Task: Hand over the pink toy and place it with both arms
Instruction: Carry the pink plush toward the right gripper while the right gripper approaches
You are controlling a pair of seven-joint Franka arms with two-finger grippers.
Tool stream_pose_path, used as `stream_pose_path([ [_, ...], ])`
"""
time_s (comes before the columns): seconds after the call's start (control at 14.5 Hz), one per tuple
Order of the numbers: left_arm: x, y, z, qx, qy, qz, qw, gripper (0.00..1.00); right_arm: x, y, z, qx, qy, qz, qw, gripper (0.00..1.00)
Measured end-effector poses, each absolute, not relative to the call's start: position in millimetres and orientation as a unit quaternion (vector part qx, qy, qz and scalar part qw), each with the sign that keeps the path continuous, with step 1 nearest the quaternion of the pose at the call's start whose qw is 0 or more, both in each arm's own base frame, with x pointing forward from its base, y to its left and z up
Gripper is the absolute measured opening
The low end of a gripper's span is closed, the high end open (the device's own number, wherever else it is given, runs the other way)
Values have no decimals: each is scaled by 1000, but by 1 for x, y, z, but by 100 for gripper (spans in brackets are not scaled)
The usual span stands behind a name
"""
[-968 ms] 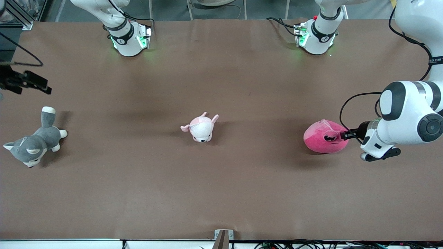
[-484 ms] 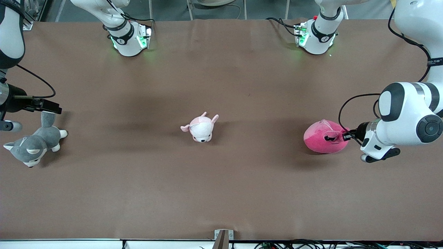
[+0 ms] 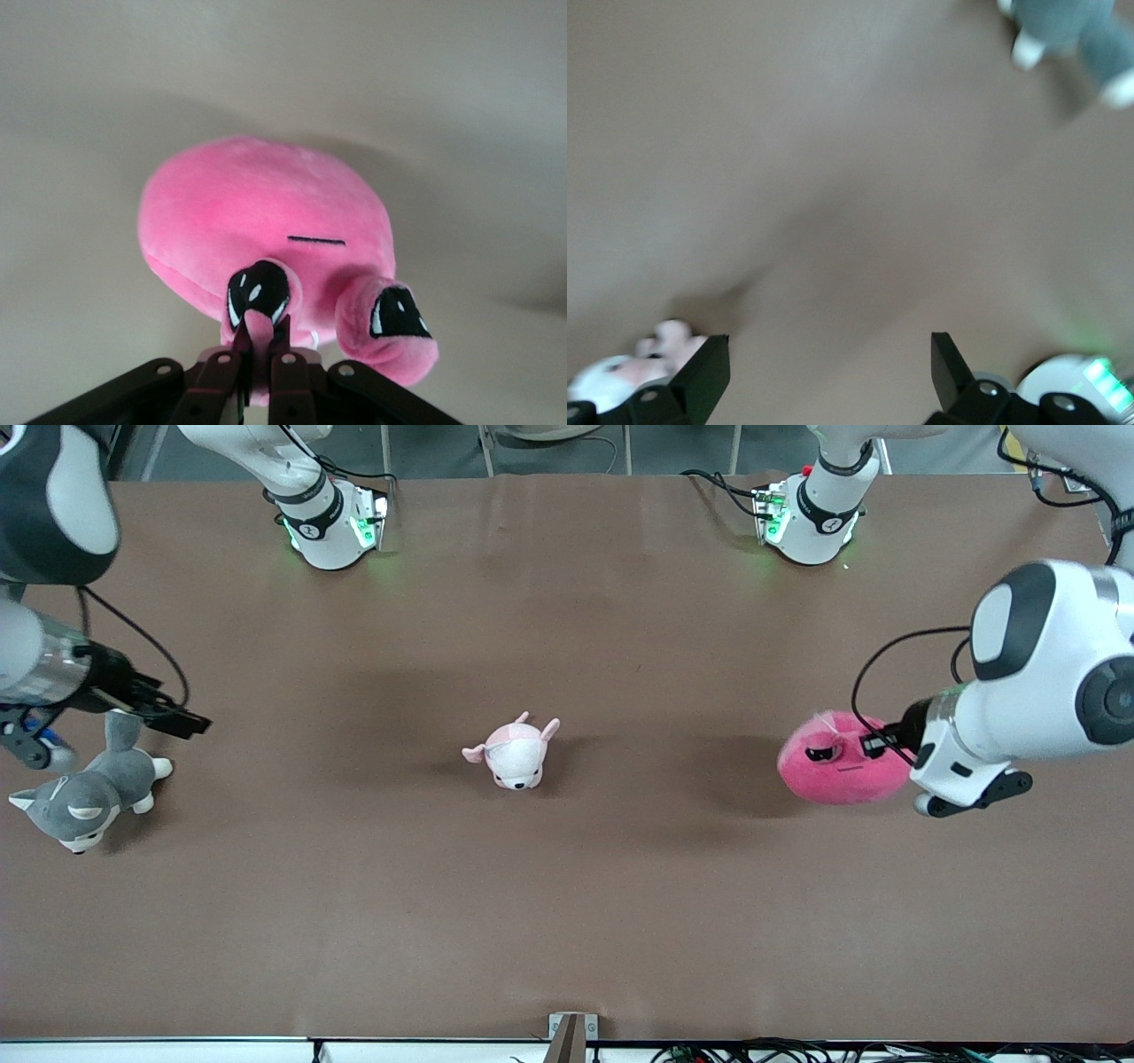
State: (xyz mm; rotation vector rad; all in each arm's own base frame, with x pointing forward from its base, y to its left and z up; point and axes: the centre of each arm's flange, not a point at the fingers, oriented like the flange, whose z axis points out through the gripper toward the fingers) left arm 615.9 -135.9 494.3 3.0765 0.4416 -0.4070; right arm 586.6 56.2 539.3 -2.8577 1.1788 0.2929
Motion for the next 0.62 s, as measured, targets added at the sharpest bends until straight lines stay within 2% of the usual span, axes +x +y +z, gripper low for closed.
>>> stream_pose_path([
  [0.35, 571, -244, 564, 976, 169, -124, 60, 10, 575, 163, 549, -851, 507, 118, 65, 100],
  [0.62, 512, -351, 615, 974, 171, -109, 98, 10, 562, 225, 555, -809, 565, 134, 88, 100],
])
